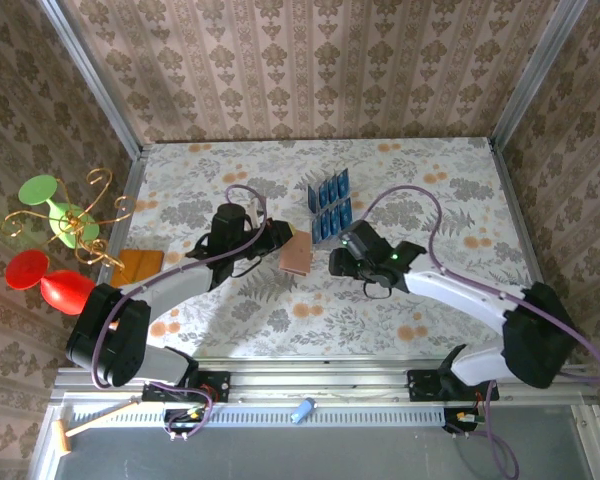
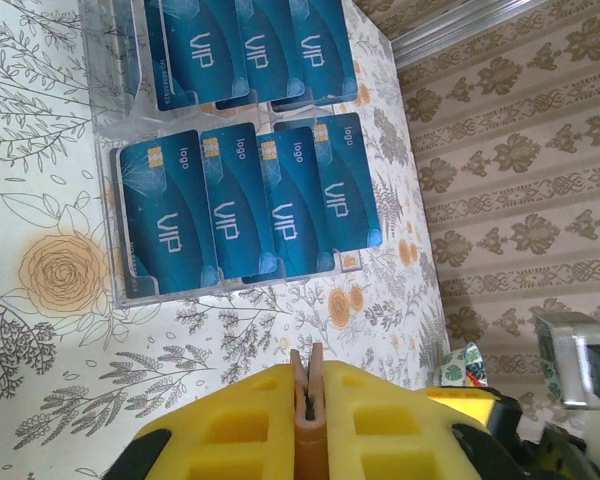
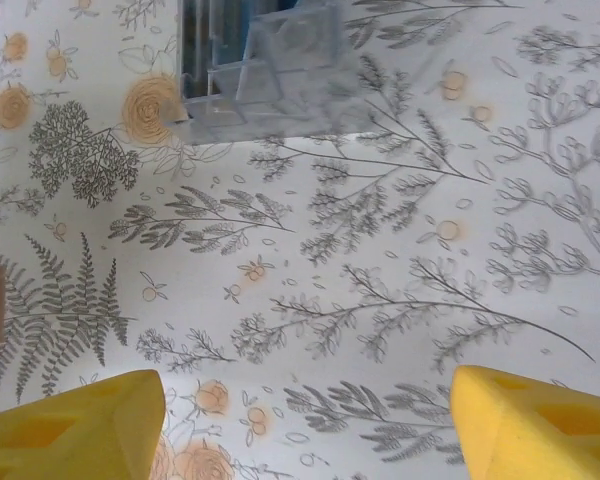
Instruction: Put the credit cards into the card holder
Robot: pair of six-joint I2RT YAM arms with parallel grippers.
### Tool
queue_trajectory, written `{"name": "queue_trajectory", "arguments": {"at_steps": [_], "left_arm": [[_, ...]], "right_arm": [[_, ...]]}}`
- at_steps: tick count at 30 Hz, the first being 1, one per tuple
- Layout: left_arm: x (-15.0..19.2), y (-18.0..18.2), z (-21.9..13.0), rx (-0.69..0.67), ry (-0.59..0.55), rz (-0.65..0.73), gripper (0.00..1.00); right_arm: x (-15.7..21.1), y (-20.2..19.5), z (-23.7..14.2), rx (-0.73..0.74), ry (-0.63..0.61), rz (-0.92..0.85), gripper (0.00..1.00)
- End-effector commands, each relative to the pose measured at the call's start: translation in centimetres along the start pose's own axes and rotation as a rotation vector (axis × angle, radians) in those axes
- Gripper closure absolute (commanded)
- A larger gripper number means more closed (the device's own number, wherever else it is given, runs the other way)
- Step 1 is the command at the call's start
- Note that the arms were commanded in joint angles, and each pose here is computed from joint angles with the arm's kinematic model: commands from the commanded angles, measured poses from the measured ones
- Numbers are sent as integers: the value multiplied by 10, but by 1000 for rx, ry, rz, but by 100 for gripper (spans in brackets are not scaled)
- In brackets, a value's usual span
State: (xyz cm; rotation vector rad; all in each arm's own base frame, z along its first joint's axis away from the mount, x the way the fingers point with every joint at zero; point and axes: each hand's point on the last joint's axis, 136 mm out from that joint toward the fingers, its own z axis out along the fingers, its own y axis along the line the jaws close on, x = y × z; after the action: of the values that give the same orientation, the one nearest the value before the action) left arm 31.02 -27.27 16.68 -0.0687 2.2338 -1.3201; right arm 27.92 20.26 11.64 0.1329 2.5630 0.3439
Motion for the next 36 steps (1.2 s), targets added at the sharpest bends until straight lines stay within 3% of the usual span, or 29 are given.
{"name": "queue_trajectory", "arguments": {"at_steps": [1, 8, 14, 26, 36], "left_arm": [[-12, -16, -7, 28, -29, 61, 100], [-9, -13, -7, 12, -24, 74, 100], [-10, -13, -8, 10, -27, 77, 100], [-9, -15, -9, 12, -25, 81, 100], [-6, -13, -9, 13, -24, 75, 100]], "right_arm": [[-15, 10, -20, -90, -64, 73, 17], [-24, 58, -31, -313, -33, 60, 22], [-25, 88, -22, -371, 20, 48, 30], [-19, 86, 5, -296, 45, 24, 56], [-23, 87, 10, -289, 46, 17, 65]]}}
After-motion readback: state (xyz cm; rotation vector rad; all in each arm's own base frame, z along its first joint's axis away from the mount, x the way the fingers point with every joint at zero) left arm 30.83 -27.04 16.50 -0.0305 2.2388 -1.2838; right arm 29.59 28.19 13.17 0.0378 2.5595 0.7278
